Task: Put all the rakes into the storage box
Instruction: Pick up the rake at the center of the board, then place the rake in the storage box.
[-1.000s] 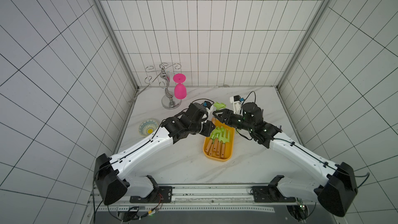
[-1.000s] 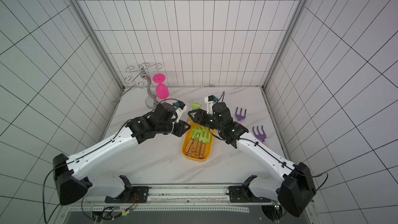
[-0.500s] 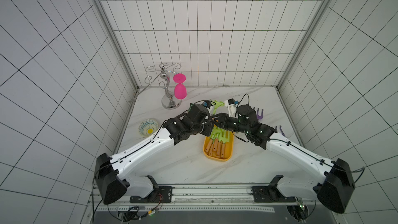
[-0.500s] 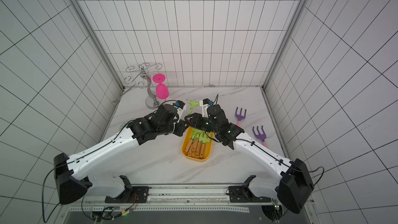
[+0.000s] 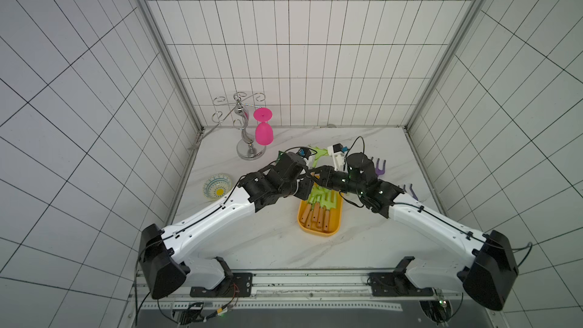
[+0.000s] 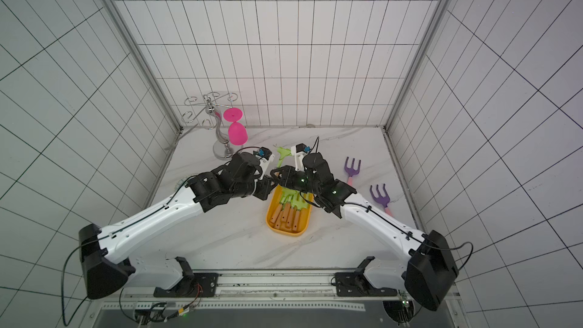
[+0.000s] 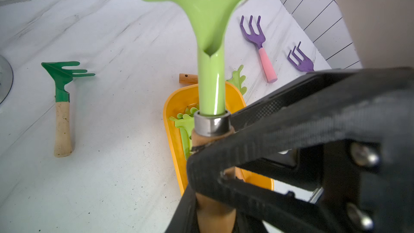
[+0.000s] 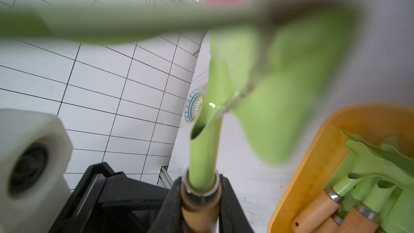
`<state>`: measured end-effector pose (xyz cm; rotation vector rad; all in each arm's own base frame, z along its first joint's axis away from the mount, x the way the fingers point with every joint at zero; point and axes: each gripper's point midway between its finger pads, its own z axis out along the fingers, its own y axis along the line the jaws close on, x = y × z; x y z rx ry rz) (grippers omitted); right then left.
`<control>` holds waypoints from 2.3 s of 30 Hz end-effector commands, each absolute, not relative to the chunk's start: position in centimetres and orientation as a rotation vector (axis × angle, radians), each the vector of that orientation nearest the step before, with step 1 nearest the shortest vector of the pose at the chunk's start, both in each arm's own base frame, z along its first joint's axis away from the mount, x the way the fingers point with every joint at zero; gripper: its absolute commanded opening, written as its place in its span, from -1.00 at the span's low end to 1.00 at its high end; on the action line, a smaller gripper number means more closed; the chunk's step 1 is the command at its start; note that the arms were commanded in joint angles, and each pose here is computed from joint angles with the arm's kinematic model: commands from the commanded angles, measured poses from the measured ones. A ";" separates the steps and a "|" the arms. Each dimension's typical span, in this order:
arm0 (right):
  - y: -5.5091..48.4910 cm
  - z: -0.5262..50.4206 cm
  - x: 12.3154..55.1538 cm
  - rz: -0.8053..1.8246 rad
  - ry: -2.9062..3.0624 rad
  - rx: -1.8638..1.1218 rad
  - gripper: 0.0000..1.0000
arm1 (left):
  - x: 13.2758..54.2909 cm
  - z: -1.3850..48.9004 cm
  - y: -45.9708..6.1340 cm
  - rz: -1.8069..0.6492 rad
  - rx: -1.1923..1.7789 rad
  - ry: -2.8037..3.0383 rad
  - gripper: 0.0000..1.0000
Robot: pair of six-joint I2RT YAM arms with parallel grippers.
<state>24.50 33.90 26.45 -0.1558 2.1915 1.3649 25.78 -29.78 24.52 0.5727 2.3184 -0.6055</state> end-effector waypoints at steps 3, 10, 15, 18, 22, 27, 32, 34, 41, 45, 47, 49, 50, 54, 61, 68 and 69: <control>33.2 27.4 24.4 1.338 2.144 -0.167 -0.75 | 25.3 26.1 -30.4 -0.669 0.585 2.267 0.34; 29.7 25.1 24.6 1.271 2.220 -0.115 -0.75 | 26.0 27.7 -27.3 -0.555 0.465 2.202 0.98; 28.3 19.6 22.3 1.267 2.435 -0.133 -0.71 | 26.9 27.7 -23.6 -0.464 0.370 2.175 0.98; 28.5 16.4 21.2 1.293 2.505 -0.140 -0.68 | 27.7 26.9 -21.4 -0.427 0.310 2.203 0.98; 28.3 13.4 21.2 1.271 2.535 -0.104 -0.65 | 28.5 25.1 -19.7 -0.400 0.264 2.263 0.98; 28.6 10.7 21.5 1.264 2.575 -0.061 -0.62 | 28.3 22.8 -19.7 -0.396 0.266 2.326 0.98; 29.2 8.3 22.1 1.267 2.617 -0.011 -0.61 | 27.9 20.8 -20.1 -0.409 0.270 2.386 0.98; 29.4 7.9 22.1 1.281 2.619 0.001 -0.59 | 27.8 20.6 -20.0 -0.400 0.272 2.399 0.98; 28.0 6.1 20.9 1.223 2.681 0.021 -0.55 | 27.6 20.1 -19.4 -0.360 0.288 2.411 0.98; 27.3 5.5 20.4 1.182 2.699 0.019 -0.29 | 27.8 19.9 -19.6 -0.357 0.303 2.413 0.98; 27.1 5.6 20.2 1.162 2.710 -0.019 -0.05 | 28.0 19.7 -19.8 -0.353 0.309 2.420 0.98; 26.9 5.9 20.3 1.106 2.715 -0.125 0.14 | 28.1 19.6 -20.0 -0.352 0.319 2.425 0.98; 26.8 6.0 20.3 1.077 2.726 -0.157 0.21 | 28.2 19.5 -20.1 -0.351 0.321 2.430 0.98; 26.3 7.3 20.6 1.001 2.731 -0.202 0.33 | 28.6 19.2 -20.6 -0.344 0.344 2.445 0.98; 24.3 11.9 20.7 0.820 2.755 -0.240 0.37 | 28.6 17.6 -22.6 -0.407 0.421 2.510 0.98; 20.3 14.6 21.8 0.577 2.725 -0.282 0.36 | 28.0 13.6 -26.3 -0.477 0.500 2.680 0.96; 19.5 14.3 22.3 0.566 2.735 -0.241 0.35 | 27.7 13.0 -26.9 -0.489 0.519 2.698 0.95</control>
